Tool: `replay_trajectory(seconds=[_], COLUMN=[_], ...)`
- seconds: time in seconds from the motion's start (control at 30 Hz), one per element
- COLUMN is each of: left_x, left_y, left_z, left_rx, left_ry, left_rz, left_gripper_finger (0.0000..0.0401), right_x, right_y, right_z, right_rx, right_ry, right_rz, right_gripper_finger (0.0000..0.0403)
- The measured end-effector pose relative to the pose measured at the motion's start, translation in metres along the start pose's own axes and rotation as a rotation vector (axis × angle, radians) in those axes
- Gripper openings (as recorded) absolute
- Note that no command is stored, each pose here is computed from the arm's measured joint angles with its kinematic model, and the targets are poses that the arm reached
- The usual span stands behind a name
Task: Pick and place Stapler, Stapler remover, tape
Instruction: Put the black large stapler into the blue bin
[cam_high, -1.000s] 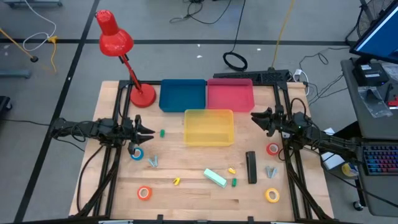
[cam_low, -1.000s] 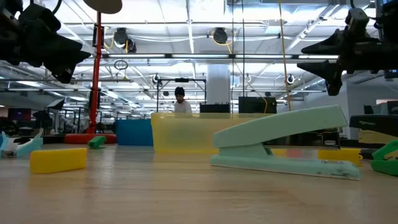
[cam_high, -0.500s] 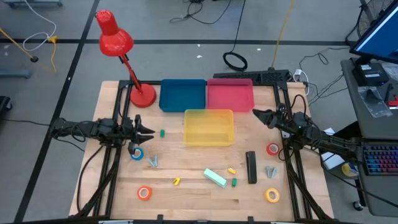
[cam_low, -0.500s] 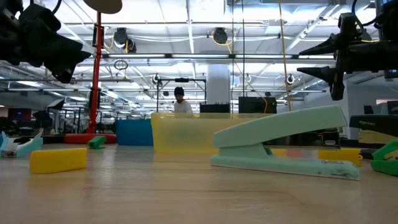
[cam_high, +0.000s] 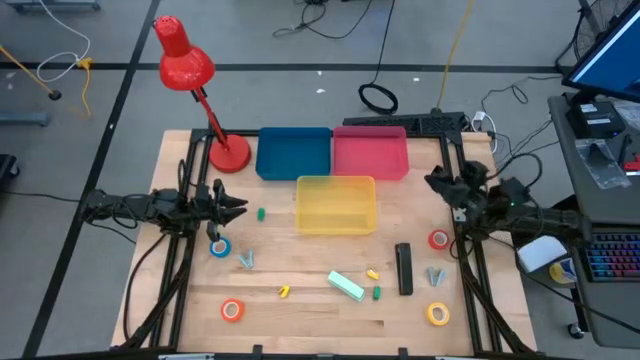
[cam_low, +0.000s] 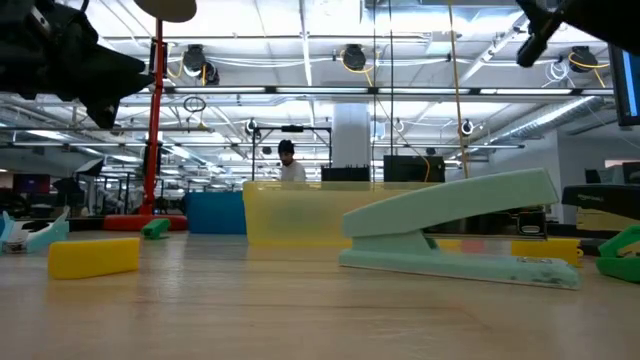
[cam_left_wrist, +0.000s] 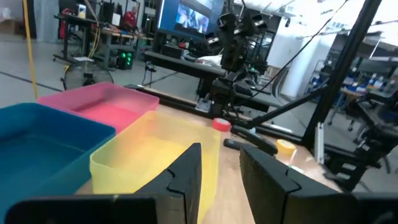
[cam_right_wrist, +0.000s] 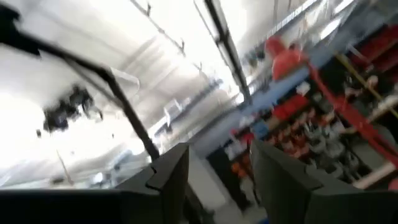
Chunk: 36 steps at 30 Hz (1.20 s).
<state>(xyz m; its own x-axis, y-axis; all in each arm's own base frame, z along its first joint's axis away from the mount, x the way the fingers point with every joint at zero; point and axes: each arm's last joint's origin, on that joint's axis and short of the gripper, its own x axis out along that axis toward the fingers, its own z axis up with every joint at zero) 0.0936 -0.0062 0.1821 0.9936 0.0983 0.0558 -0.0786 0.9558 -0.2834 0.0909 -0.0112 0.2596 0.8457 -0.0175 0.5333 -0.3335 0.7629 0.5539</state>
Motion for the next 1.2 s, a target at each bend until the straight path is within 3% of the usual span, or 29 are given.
replay_trajectory(seconds=[0.1, 0.2, 0.43, 0.57, 0.77, 0.97, 1.07, 1.2], left_x=[0.0, 0.0, 0.0, 0.0, 0.0, 0.0, 0.0, 0.0], left_y=[0.0, 0.0, 0.0, 0.0, 0.0, 0.0, 0.0, 0.0], left_z=[0.0, 0.0, 0.0, 0.0, 0.001, 0.001, 0.001, 0.001], left_rx=[-0.057, -0.112, -0.187, -0.206, -0.204, -0.203, -0.203, -0.203], left_ry=[-0.001, -0.001, 0.0, 0.0, -0.001, -0.001, -0.001, -0.001], left_rz=[0.0, -0.001, -0.001, -0.002, -0.001, -0.001, -0.001, -0.001], left_gripper_finger=[0.0111, 0.0111, 0.0111, 0.0111, 0.0111, 0.0111, 0.0111, 0.0111], right_x=[0.021, 0.048, 0.104, 0.12, 0.124, 0.099, 0.087, 0.083], right_y=[0.012, 0.021, 0.042, 0.056, 0.072, 0.08, 0.085, 0.089], right_z=[0.003, 0.003, -0.007, -0.006, -0.005, -0.011, -0.012, -0.014], right_rx=[-0.035, -0.035, 0.096, 0.218, 0.464, 0.802, 0.86, 0.898], right_ry=[0.107, 0.264, 0.766, 0.988, 1.131, 1.239, 1.239, 1.218], right_rz=[0.042, 0.008, -0.257, -0.469, -0.808, -1.216, -1.402, -1.492], right_gripper_finger=[0.0167, 0.0167, 0.0149, 0.0126, 0.0087, 0.0035, 0.0008, 0.001])
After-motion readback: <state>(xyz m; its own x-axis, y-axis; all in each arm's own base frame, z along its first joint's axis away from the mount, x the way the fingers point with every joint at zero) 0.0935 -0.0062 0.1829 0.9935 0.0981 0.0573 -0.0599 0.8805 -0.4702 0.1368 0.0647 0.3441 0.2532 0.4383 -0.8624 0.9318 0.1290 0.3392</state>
